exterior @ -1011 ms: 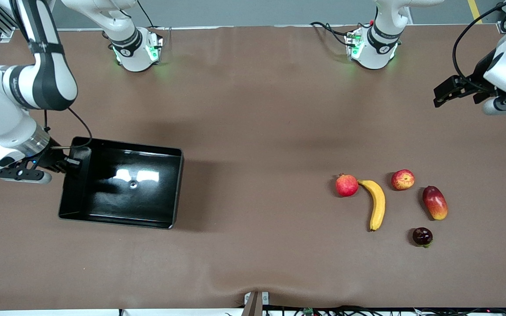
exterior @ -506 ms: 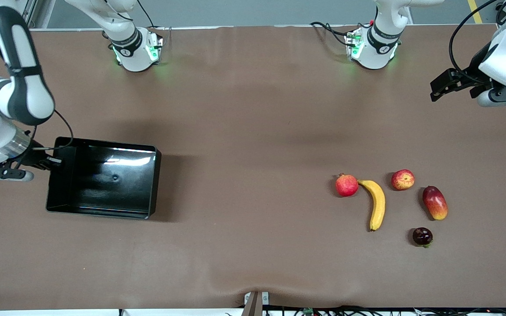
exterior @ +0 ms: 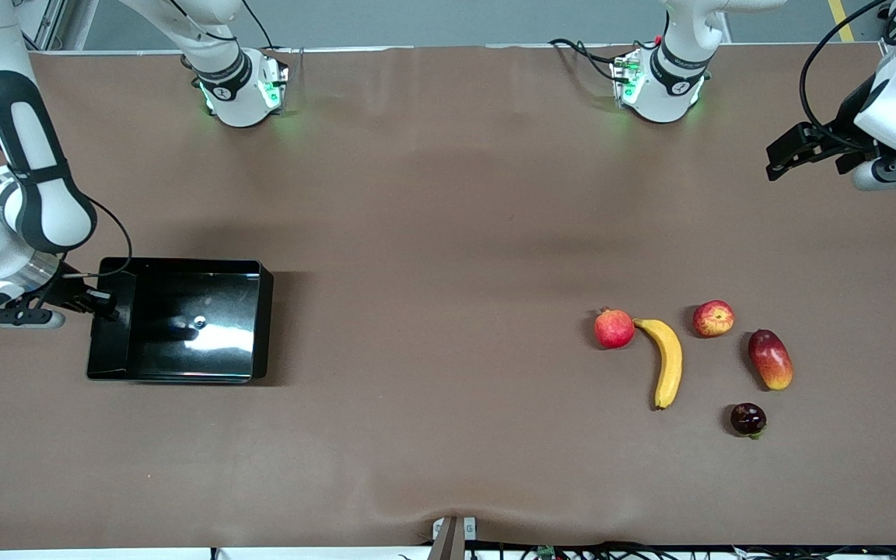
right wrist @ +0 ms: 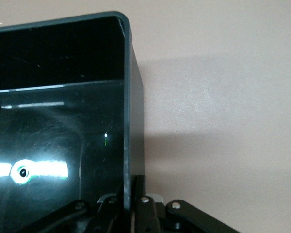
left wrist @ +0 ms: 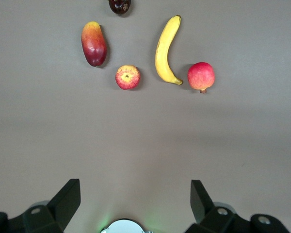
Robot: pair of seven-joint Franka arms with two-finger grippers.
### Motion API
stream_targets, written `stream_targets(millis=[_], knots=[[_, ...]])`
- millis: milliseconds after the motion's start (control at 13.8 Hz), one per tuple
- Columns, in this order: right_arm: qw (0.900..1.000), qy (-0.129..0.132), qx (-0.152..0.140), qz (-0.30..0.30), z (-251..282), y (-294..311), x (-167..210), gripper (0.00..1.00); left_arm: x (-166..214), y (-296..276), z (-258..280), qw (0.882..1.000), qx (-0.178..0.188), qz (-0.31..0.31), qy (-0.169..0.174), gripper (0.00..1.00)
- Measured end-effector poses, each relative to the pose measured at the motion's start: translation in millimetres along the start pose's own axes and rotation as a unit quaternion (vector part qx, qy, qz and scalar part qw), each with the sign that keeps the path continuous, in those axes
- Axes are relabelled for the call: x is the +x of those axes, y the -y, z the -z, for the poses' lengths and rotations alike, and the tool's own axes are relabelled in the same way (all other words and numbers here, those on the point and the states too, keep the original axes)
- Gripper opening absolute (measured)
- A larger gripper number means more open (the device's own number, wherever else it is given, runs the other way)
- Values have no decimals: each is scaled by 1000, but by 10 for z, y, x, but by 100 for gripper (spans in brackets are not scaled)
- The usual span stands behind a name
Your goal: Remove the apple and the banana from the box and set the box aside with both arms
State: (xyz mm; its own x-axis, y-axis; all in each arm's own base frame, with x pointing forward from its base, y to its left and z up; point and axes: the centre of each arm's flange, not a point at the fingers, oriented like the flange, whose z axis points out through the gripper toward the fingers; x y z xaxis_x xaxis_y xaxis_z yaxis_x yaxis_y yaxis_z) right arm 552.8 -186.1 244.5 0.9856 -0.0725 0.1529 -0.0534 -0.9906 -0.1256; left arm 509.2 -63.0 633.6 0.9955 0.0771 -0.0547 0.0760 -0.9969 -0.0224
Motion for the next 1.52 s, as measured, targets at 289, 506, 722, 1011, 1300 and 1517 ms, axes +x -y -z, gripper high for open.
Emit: stream_targets(millis=[289,506,722,1011,1300,1517], knots=[[1000,3,7,5,51,40,37,52,-2,73,15,1000,-1,6,0,100],[1000,-6,13,13,252,117,163,84,-22,124,61,1000,-2,10,0,100],[999,7,28,25,493,339,279,100,-44,134,91,1000,-2,11,-1,100],[996,92,-6,-4,978,749,533,100,-33,238,133,1000,-3,20,-4,100],[995,95,-20,1,1611,1183,762,100,-35,278,198,1000,-4,24,-9,100],[996,89,-19,11,1997,1349,746,100,-49,314,252,1000,-4,27,-9,100]])
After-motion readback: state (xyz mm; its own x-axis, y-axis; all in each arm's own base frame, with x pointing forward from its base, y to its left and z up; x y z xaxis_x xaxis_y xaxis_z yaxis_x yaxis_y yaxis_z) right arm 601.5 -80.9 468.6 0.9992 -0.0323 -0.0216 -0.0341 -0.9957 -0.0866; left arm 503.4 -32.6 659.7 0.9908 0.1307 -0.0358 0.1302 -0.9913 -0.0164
